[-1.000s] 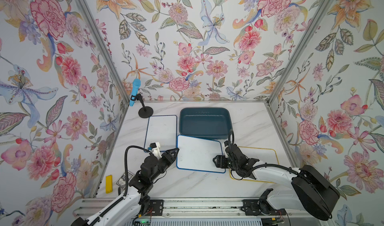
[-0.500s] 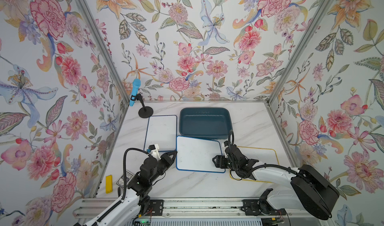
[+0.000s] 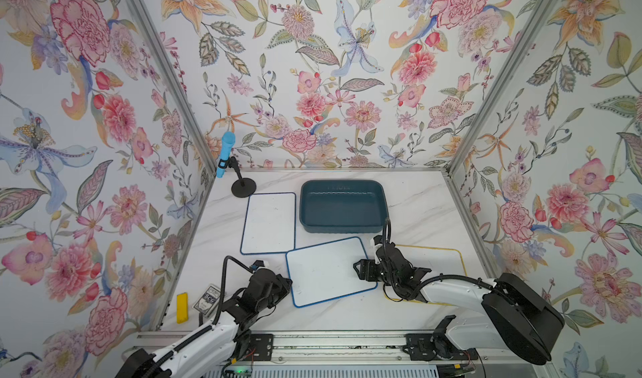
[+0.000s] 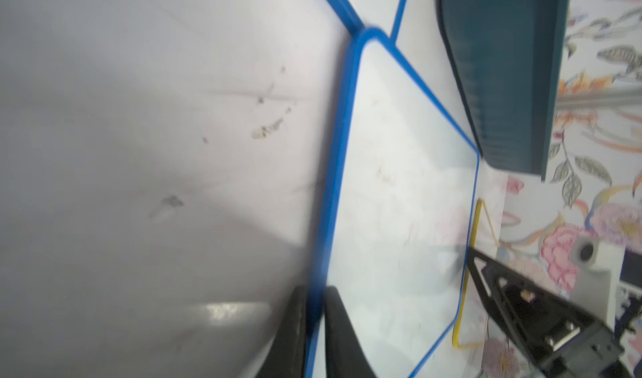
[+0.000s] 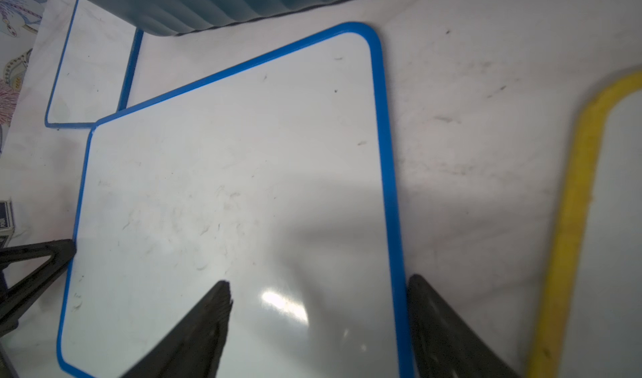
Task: Put the whiteboard into the storage box
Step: Pick up the whiteboard at the center of the board.
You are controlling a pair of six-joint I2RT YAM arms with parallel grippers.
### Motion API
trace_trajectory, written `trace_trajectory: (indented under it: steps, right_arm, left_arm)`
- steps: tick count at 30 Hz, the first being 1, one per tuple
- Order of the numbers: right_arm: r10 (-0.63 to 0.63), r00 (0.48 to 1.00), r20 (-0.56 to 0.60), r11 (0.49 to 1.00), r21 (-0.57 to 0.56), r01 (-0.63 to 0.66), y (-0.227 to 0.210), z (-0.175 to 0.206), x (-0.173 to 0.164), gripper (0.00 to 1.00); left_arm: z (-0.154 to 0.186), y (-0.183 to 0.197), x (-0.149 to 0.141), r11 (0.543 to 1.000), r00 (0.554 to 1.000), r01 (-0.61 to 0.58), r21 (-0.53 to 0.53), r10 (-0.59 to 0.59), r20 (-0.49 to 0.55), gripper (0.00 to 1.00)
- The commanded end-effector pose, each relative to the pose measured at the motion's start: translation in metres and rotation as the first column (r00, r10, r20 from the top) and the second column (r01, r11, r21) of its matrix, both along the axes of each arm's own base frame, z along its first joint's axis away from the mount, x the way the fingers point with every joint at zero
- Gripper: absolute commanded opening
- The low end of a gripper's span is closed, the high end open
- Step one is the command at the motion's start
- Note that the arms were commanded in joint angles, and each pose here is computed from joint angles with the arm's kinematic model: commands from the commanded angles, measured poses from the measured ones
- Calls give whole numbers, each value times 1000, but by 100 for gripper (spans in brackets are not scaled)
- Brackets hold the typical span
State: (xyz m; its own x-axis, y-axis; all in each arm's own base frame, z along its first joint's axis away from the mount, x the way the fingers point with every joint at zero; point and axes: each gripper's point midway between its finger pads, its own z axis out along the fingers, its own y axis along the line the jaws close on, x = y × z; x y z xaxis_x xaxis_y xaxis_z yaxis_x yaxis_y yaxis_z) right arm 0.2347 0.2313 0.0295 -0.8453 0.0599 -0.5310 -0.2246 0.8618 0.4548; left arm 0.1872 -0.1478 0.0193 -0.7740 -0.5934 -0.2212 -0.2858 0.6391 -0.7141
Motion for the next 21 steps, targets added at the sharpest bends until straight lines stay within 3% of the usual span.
trace_trajectory:
  steps: [1,3,4,7,8,11,14,21]
  right_arm:
    - [362,777,-514,932,212,-294,28,-42,-143,78]
    - [362,776,-517,932,210,-295,28,-43,-144,78]
    - [360,776,-518,933,206,-295,27,-43,-144,78]
    - [346,780,-521,938,189,-290,23,-45,-143,78]
    - [338,784,-521,941,182,-285,21,-46,-143,78]
    - [322,796,-512,947,184,-264,17,-42,-138,77]
    - [316,807,-498,949,181,-260,13,-37,-132,77]
    - [326,817,-476,944,202,-259,10,-33,-130,78]
  left_arm:
    - [32,-64,-50,903,927,358,-239,-375,-26,13]
    - [26,-60,-52,909,925,358,-213,-376,-51,15]
    - [23,-58,-54,912,923,360,-196,-378,-66,20]
    - [12,-42,-58,931,921,354,-90,-364,-139,58]
    - [15,-38,-55,934,922,354,-48,-358,-150,62]
    - [15,-21,-54,929,917,361,78,-339,-208,65]
    - [19,-20,-53,919,910,379,104,-350,-222,65]
    - [23,-50,-44,925,920,370,-89,-378,-102,65]
